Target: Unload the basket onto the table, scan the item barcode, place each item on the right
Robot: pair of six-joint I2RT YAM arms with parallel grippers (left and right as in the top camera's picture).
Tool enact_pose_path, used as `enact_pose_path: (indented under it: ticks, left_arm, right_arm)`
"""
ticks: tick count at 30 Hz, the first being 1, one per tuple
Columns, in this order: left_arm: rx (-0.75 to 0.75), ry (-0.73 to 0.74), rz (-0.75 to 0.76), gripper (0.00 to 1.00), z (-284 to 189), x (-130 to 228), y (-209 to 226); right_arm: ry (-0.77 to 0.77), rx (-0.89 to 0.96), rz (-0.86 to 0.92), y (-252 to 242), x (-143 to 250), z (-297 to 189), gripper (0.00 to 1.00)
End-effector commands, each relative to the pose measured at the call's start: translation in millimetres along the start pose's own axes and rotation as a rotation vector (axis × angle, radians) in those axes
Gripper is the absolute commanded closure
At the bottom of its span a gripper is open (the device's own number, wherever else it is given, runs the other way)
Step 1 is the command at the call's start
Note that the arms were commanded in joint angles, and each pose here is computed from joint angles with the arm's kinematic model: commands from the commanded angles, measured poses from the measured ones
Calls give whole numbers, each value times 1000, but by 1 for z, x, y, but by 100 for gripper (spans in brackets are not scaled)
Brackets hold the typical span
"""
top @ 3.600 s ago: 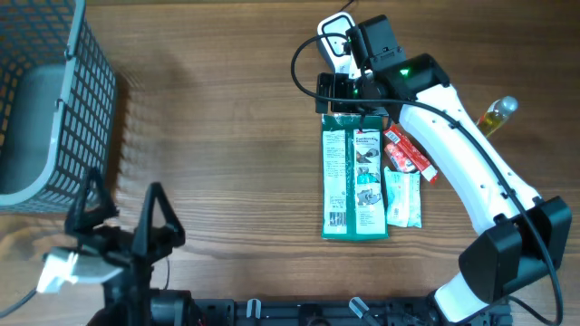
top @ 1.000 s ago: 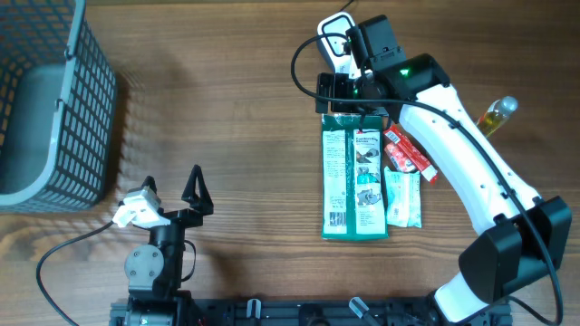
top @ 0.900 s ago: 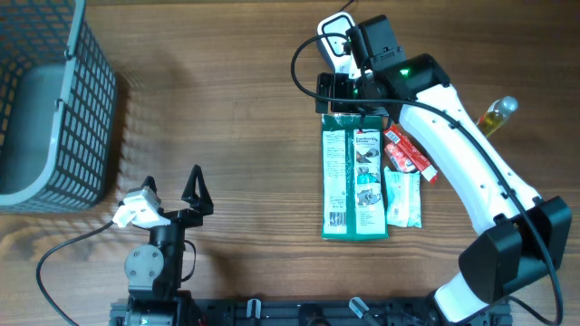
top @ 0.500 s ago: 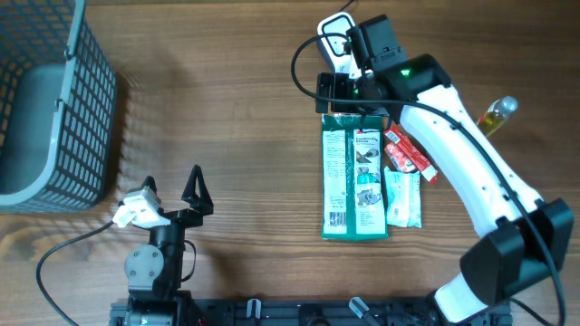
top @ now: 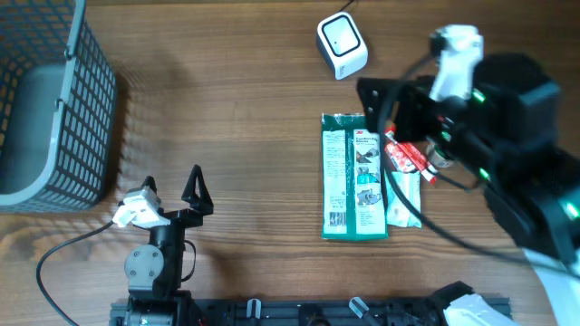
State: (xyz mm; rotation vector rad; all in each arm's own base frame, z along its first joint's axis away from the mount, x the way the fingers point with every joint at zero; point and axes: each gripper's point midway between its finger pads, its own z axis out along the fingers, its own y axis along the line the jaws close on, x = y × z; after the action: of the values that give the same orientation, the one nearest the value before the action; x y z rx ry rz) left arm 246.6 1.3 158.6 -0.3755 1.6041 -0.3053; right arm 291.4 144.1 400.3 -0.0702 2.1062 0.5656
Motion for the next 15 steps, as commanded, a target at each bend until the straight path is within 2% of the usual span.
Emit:
enact_pose_path:
  ticks: [1, 5, 8, 14, 15]
  left_arm:
    - [-18, -12, 19, 0, 0, -2, 3]
    - [-18, -12, 19, 0, 0, -2, 3]
    - [-18, -12, 19, 0, 0, -2, 3]
    - [-18, -12, 19, 0, 0, -2, 3]
    - [-18, -12, 19, 0, 0, -2, 3]
  right_arm:
    - [-94, 8, -40, -1, -9, -46, 0]
    - [-182, 31, -49, -11, -3, -81, 0]
    - [-297, 1, -158, -13, 4, -96, 0]
    - [-511, 5, -185, -35, 18, -106, 0]
    - [-557, -7, -232, -36, 22, -107, 0]
